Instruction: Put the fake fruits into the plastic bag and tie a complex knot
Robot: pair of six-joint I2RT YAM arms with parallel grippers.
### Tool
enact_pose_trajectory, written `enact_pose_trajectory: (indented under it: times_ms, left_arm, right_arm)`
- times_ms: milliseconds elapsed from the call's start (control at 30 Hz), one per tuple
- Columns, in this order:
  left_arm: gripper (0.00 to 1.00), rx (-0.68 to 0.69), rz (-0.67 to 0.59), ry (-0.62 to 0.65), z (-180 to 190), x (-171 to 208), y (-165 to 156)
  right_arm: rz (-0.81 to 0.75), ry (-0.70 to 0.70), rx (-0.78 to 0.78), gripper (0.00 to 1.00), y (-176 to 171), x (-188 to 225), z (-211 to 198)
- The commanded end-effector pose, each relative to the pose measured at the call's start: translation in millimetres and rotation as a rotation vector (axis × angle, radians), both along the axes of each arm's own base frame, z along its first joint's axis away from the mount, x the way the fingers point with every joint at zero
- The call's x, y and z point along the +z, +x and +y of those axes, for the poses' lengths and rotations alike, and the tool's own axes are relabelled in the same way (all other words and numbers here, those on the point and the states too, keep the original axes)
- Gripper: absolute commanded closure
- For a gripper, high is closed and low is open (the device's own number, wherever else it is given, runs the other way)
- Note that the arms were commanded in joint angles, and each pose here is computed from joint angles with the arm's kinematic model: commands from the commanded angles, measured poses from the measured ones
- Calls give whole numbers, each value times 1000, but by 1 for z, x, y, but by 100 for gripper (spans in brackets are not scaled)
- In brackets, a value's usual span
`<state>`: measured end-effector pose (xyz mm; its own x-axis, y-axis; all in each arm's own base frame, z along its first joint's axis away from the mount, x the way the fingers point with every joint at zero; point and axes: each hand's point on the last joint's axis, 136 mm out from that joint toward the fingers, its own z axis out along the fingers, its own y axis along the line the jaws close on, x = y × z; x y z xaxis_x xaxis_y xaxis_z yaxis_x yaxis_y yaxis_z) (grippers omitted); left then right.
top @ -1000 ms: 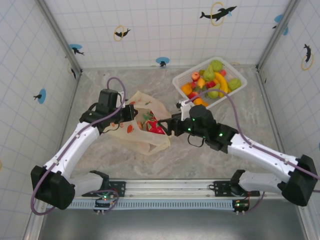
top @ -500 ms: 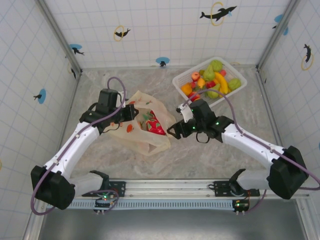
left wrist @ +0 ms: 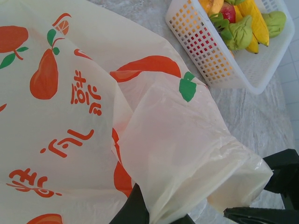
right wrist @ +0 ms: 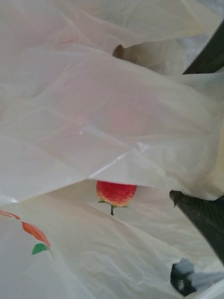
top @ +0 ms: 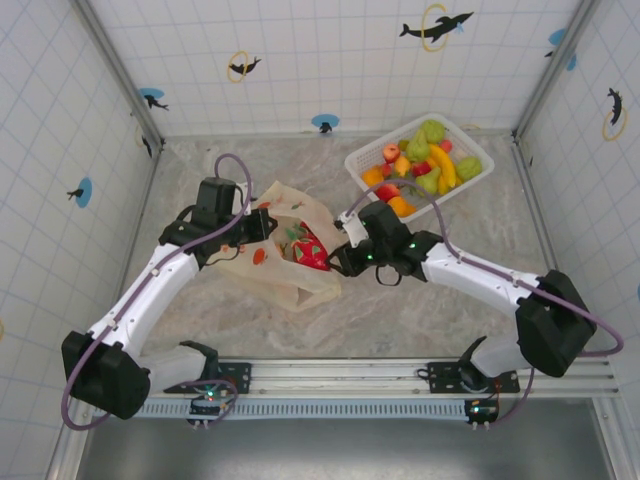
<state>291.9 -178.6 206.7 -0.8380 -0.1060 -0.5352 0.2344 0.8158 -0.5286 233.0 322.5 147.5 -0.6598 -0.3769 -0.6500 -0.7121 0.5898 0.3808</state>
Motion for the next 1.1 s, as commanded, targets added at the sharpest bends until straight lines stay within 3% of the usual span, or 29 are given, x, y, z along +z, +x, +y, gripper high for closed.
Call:
enact_pose_trajectory:
  times_ms: [0, 67, 100, 200, 333, 500, 633, 767, 1067]
  left_arm:
    - [100, -14, -13, 0, 0, 4, 1]
    - [100, -12, -17, 2, 1, 4, 0]
    - [100, -14, -20, 1, 1, 6, 0]
    - [91, -22, -34, -10, 0, 13, -2]
    - [71, -43, -64, -27, 0, 32, -4]
    - [42, -33, -111, -9, 8, 60, -10]
    - [31, -2, -156, 45, 24, 80, -21]
    - [28, 49, -173, 44, 39, 89, -43]
    - [31, 2, -20, -301, 12, 61, -136]
  right_arm:
    - [-86, 76, -19, 72, 13, 32, 10]
    - [-86, 106, -15, 96, 10, 42, 9]
    - [-84, 129, -14, 100, 9, 48, 9]
    - [-83, 262, -4, 100, 3, 80, 10]
    - [-89, 382, -3, 100, -1, 115, 12]
    - [-86, 388, -24, 100, 5, 124, 15]
    - [-84, 370, -45, 100, 12, 119, 16]
    - [-92, 367, -64, 100, 15, 118, 15]
    - [-90, 325, -132, 100, 27, 105, 3]
